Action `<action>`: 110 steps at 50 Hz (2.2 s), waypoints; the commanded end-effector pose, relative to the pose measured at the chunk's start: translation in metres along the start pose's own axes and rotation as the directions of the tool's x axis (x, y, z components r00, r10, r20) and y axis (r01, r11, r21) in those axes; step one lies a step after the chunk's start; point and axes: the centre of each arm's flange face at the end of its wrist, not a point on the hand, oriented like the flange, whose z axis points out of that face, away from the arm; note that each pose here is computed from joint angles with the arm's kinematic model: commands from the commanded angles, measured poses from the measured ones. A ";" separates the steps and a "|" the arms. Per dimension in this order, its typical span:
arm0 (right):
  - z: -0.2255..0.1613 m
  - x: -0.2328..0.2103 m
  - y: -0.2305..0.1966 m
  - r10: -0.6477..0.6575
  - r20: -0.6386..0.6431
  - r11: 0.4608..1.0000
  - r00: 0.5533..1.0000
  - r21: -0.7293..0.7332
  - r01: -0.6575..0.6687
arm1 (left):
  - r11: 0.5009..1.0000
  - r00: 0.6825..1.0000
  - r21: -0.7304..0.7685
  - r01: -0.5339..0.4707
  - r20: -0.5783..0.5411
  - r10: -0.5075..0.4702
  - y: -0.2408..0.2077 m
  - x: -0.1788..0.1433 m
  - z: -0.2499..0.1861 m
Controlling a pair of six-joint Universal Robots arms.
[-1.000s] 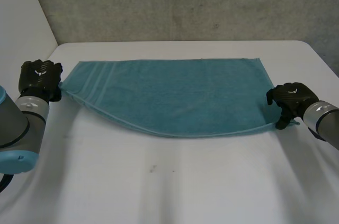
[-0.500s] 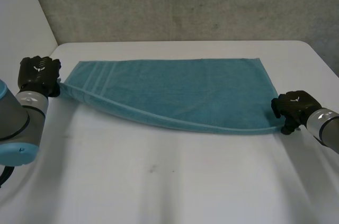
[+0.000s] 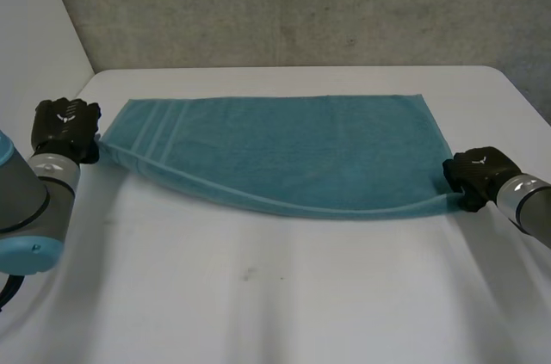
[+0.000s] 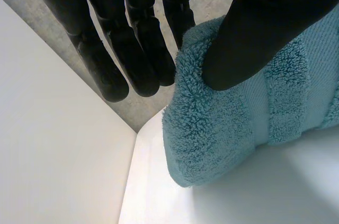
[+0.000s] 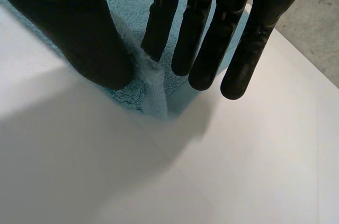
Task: Fold the laundry
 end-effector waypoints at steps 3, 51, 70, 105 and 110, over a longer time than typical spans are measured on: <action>0.002 0.000 0.005 0.008 0.004 1.000 1.000 -0.012 -0.007 | 1.000 1.000 0.000 0.000 0.006 0.000 0.000 -0.002 0.001; -0.082 0.052 -0.003 -0.111 -0.035 0.974 0.993 -0.204 0.102 | 0.966 0.948 -0.218 -0.138 -0.312 0.065 -0.011 -0.019 -0.085; 0.062 0.051 -0.038 -0.108 -0.268 0.990 0.957 0.054 0.127 | 0.993 0.981 -0.028 -0.115 -0.163 0.109 0.002 0.035 0.065; 0.010 0.055 -0.098 0.071 -0.337 0.971 0.939 0.240 0.013 | 0.987 0.976 0.105 -0.118 -0.170 0.135 -0.043 0.044 -0.005; -0.018 0.041 -0.087 0.081 -0.255 0.978 0.964 0.208 -0.027 | 0.993 0.976 0.075 -0.094 -0.192 0.107 -0.044 0.039 -0.038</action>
